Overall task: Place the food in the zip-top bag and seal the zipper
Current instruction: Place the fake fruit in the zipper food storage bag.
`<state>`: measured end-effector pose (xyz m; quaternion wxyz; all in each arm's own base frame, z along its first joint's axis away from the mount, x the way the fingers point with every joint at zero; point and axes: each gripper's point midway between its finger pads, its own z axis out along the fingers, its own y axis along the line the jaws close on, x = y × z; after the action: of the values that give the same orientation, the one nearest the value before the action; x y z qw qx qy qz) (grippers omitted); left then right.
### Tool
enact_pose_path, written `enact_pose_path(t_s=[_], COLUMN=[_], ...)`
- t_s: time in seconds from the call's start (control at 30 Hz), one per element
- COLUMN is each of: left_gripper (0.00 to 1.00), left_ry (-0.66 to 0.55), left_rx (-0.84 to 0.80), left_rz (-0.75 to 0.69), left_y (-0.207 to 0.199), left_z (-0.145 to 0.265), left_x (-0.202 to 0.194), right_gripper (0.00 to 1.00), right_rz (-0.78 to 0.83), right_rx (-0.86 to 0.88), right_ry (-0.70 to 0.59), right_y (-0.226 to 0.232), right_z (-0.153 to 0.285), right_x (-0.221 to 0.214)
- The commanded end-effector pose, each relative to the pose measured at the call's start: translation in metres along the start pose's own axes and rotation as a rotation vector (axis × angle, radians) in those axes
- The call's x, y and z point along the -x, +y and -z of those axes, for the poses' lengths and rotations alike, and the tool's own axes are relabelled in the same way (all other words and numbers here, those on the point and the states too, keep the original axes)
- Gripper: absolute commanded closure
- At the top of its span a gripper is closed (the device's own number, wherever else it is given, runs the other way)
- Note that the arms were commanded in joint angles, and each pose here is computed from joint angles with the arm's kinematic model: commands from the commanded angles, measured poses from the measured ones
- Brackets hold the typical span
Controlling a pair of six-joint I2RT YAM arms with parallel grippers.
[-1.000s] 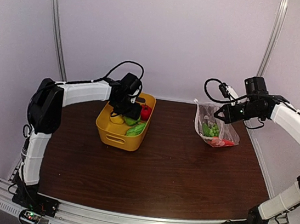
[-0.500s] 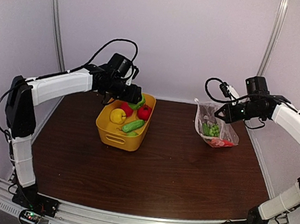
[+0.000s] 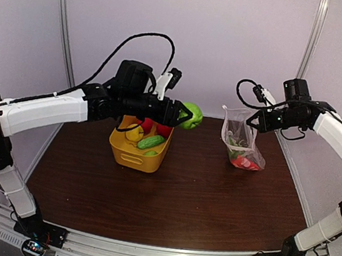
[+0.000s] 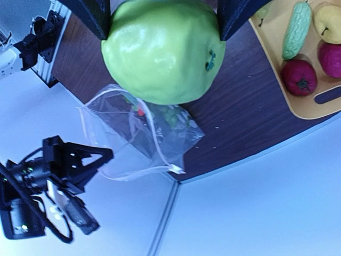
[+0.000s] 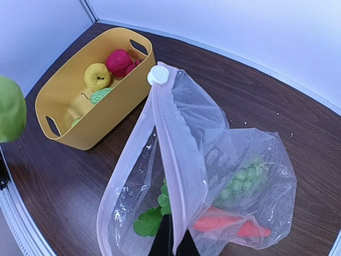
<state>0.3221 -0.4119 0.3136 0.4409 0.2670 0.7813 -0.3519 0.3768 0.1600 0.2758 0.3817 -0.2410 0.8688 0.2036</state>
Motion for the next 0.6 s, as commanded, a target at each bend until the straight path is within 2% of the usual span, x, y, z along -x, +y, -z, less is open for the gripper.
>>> enact_pose_path(t_s=[0.0, 0.23, 0.4, 0.57], left_gripper=[0.47, 0.47, 0.48, 0.50], left_ry=[-0.107, -0.125, -0.125, -0.112], left_rx=[-0.179, -0.373, -0.419, -0.455], left_rz=[-0.028, -0.023, 0.020, 0.058], left_y=[-0.044, -0.095, -0.100, -0.101], left_z=[0.004, -0.006, -0.026, -0.062], left_x=[0.013, 0.004, -0.003, -0.012], right_gripper=[1.00, 1.00, 1.00, 1.00], right_rz=[0.007, -0.020, -0.037, -0.035], right_rx=[-0.015, 0.038, 0.090, 0.142], right_ry=[-0.021, -0.016, -0.017, -0.025], right_y=[0.002, 0.008, 0.016, 0.029], right_z=[0.010, 0.001, -0.003, -0.003], right_x=[0.002, -0.009, -0.012, -0.012])
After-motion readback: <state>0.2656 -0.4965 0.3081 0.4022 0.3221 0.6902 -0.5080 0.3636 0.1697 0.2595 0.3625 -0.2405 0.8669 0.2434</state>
